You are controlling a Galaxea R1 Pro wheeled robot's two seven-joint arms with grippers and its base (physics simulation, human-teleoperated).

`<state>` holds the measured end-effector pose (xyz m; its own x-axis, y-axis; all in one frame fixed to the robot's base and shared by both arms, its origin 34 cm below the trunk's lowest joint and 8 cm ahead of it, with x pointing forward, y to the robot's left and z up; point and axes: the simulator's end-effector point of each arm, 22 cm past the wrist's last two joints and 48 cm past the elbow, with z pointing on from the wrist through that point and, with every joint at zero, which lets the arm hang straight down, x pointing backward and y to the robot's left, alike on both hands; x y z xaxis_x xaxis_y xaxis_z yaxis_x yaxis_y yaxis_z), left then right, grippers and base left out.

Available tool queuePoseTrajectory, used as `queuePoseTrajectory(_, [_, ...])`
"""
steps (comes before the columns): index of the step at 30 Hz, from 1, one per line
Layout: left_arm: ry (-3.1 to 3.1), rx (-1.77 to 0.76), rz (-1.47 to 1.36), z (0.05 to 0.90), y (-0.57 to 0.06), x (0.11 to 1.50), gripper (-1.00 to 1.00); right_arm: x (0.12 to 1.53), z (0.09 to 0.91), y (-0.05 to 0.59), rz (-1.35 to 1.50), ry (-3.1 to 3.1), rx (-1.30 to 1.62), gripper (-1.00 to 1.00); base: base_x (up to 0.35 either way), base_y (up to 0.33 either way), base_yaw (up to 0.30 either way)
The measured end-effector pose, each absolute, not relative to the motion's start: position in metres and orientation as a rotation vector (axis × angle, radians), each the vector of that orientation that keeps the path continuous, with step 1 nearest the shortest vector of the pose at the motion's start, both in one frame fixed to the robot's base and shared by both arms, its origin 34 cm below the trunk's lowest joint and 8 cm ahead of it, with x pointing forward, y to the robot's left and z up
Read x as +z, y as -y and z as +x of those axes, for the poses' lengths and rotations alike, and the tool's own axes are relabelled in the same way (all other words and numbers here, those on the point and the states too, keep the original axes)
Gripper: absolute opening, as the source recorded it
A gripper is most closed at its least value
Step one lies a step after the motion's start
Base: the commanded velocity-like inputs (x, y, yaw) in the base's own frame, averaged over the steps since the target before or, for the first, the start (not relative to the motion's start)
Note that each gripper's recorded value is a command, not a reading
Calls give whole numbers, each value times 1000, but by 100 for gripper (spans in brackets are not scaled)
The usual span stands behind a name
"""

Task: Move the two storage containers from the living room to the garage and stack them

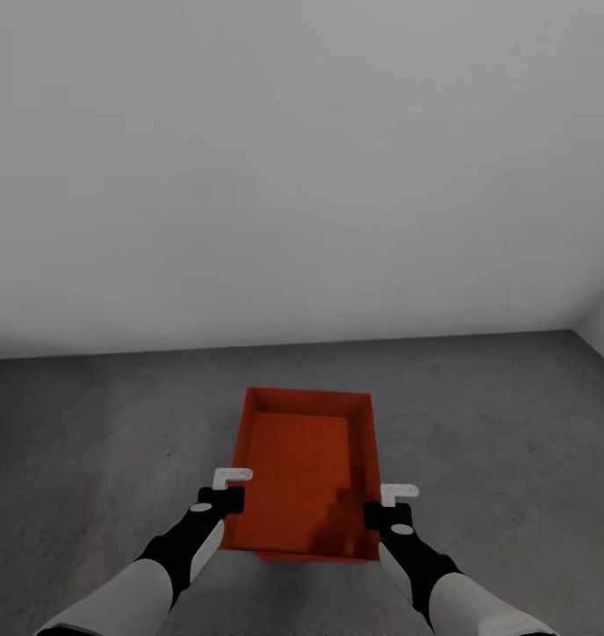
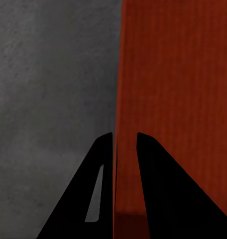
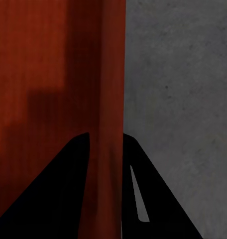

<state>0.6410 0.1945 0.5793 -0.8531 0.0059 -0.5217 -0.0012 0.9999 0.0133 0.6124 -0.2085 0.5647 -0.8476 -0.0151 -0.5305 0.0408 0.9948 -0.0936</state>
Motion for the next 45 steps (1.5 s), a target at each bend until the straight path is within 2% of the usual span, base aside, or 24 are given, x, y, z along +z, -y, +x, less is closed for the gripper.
queuePoseTrajectory(45, [-2665,18,4,616,-194,543,-100,531,587,209,13,-2650,-140,-100,0,0,0])
